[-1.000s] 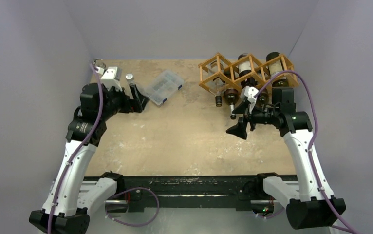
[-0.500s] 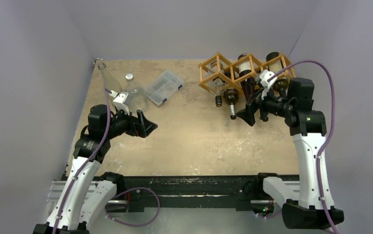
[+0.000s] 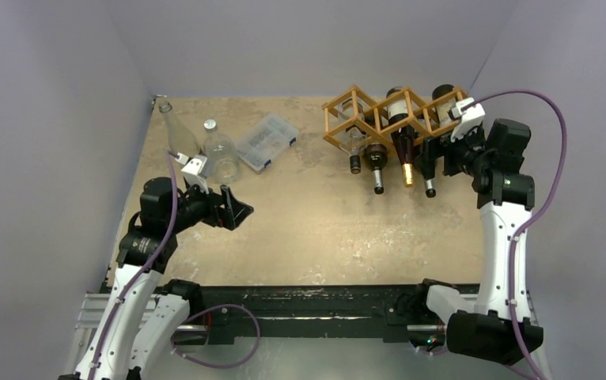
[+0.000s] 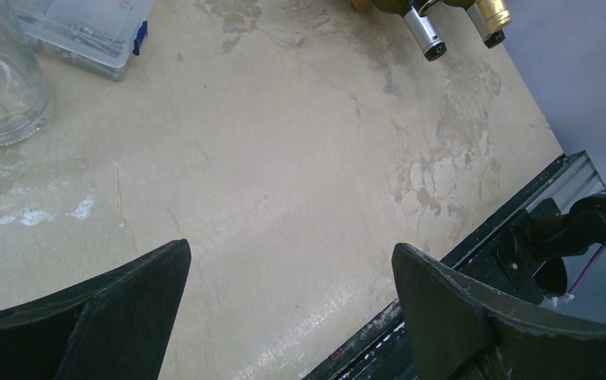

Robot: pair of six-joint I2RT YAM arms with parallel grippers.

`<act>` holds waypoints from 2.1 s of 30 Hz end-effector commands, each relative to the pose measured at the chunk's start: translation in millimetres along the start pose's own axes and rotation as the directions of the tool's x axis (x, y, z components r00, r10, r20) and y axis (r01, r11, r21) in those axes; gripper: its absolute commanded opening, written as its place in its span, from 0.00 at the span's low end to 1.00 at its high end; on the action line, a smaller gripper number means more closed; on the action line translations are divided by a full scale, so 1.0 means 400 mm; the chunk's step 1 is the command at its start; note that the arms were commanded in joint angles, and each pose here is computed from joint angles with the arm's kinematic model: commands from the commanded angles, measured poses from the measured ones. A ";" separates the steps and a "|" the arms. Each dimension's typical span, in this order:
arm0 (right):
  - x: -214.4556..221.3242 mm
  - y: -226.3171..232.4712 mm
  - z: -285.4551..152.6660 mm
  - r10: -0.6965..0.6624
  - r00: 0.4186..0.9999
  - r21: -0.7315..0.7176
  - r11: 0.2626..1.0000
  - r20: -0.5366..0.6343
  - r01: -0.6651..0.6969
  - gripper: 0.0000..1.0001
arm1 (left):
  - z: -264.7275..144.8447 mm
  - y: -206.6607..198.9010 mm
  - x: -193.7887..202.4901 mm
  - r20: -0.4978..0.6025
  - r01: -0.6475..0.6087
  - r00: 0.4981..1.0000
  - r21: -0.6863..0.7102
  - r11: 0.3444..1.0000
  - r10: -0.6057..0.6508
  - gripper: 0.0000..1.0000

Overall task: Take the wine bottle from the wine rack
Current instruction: Move the wine bottle to the center of the board, then pick up the wine bottle from the wine rack.

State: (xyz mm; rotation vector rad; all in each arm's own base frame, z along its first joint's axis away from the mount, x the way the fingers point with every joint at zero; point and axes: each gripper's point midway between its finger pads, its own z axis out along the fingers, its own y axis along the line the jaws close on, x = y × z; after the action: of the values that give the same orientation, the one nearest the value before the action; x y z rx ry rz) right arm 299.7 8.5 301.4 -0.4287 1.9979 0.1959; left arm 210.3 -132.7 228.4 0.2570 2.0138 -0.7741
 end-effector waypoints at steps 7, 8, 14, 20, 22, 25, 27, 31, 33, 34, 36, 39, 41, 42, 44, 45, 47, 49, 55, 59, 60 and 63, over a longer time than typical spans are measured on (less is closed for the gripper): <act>0.025 -0.209 0.079 0.030 0.999 0.288 0.957 -0.035 -0.019 0.99 | -0.010 -0.004 -0.022 0.024 -0.028 0.999 -0.002 1.000 0.028 1.00; 0.031 -0.227 0.084 0.030 0.999 0.306 0.952 -0.042 -0.016 0.99 | -0.009 -0.004 -0.022 0.023 -0.027 0.999 -0.002 1.000 0.027 1.00; 0.079 -0.305 0.142 0.068 0.993 0.333 0.942 -0.094 -0.033 0.99 | -0.006 -0.009 -0.020 0.021 -0.023 1.000 0.012 1.000 0.023 1.00; 0.128 -0.389 0.182 0.140 0.983 0.382 0.920 -0.122 -0.083 0.99 | 0.000 -0.004 -0.016 0.009 -0.015 1.000 0.010 1.000 0.015 1.00; 0.138 -0.412 0.189 0.155 0.981 0.391 0.915 -0.119 -0.098 0.99 | 0.002 -0.002 -0.014 0.004 -0.012 1.000 0.008 1.000 0.012 1.00; 0.152 -0.432 0.204 0.157 0.981 0.390 0.915 -0.114 -0.101 0.99 | 0.003 -0.002 -0.015 0.003 -0.011 1.000 0.009 1.000 0.011 1.00; 0.162 -0.437 0.217 0.149 0.982 0.383 0.919 -0.115 -0.095 0.99 | 0.003 -0.001 -0.013 0.002 -0.012 1.000 0.007 1.000 0.012 1.00; 0.179 -0.449 0.239 0.138 0.985 0.383 0.920 -0.108 -0.087 0.99 | 0.003 0.002 -0.015 0.003 -0.012 1.000 0.001 1.000 0.012 1.00; 0.187 -0.455 0.250 0.138 0.984 0.380 0.921 -0.108 -0.088 0.99 | 0.005 0.004 -0.014 0.002 -0.011 1.000 -0.001 1.000 0.011 1.00; 0.189 -0.458 0.255 0.136 0.985 0.377 0.922 -0.108 -0.086 0.99 | 0.005 0.007 -0.013 -0.001 -0.007 1.000 -0.005 1.000 0.007 1.00; 0.197 -0.463 0.268 0.134 0.985 0.369 0.926 -0.111 -0.084 0.97 | 0.005 0.013 -0.014 0.000 -0.006 1.000 -0.015 1.000 0.006 1.00; 0.206 -0.474 0.280 0.138 0.983 0.367 0.926 -0.118 -0.086 0.95 | 0.006 0.020 -0.014 -0.001 0.000 1.000 -0.024 1.000 0.000 1.00; 0.213 -0.475 0.287 0.138 0.983 0.357 0.930 -0.124 -0.086 0.93 | 0.007 0.023 -0.015 0.000 0.003 1.000 -0.028 1.000 -0.003 1.00; 0.215 -0.475 0.290 0.136 0.983 0.352 0.932 -0.126 -0.084 0.92 | 0.007 0.025 -0.014 -0.001 0.005 1.000 -0.031 1.000 -0.005 1.00; 0.221 -0.472 0.295 0.133 0.983 0.340 0.937 -0.130 -0.082 0.90 | 0.008 0.029 -0.014 -0.003 0.008 1.000 -0.035 0.999 -0.008 1.00; 0.224 -0.471 0.298 0.130 0.983 0.336 0.939 -0.132 -0.079 0.89 | 0.008 0.030 -0.015 -0.002 0.009 1.000 -0.038 0.999 -0.009 1.00; 0.232 -0.472 0.303 0.123 0.982 0.330 0.941 -0.141 -0.070 0.86 | 0.008 0.034 -0.016 0.000 0.011 1.000 -0.043 0.999 -0.011 1.00; 0.240 -0.472 0.305 0.116 0.982 0.326 0.943 -0.150 -0.062 0.85 | 0.009 0.037 -0.015 -0.002 0.015 1.000 -0.047 0.999 -0.015 1.00; 0.259 -0.474 0.315 0.107 0.981 0.320 0.946 -0.161 -0.051 0.81 | 0.010 0.042 -0.015 -0.004 0.020 1.000 -0.052 0.998 -0.020 1.00; 0.261 -0.474 0.322 0.105 0.982 0.313 0.948 -0.155 -0.052 0.78 | 0.011 0.044 -0.014 -0.005 0.022 1.000 -0.055 0.998 -0.022 1.00; 0.262 -0.473 0.325 0.106 0.982 0.310 0.949 -0.154 -0.054 0.77 | 0.011 0.044 -0.014 -0.006 0.021 1.000 -0.055 0.998 -0.021 1.00; 0.261 -0.469 0.329 0.105 0.983 0.300 0.952 -0.149 -0.057 0.74 | 0.011 0.045 -0.014 -0.006 0.021 1.000 -0.056 0.998 -0.021 1.00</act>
State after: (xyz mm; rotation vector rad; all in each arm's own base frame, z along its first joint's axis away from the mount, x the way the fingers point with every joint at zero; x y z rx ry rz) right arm 430.8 -146.0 154.3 -0.1376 2.2106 -0.1053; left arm 219.9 -122.8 213.2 0.1885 2.0857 -0.7494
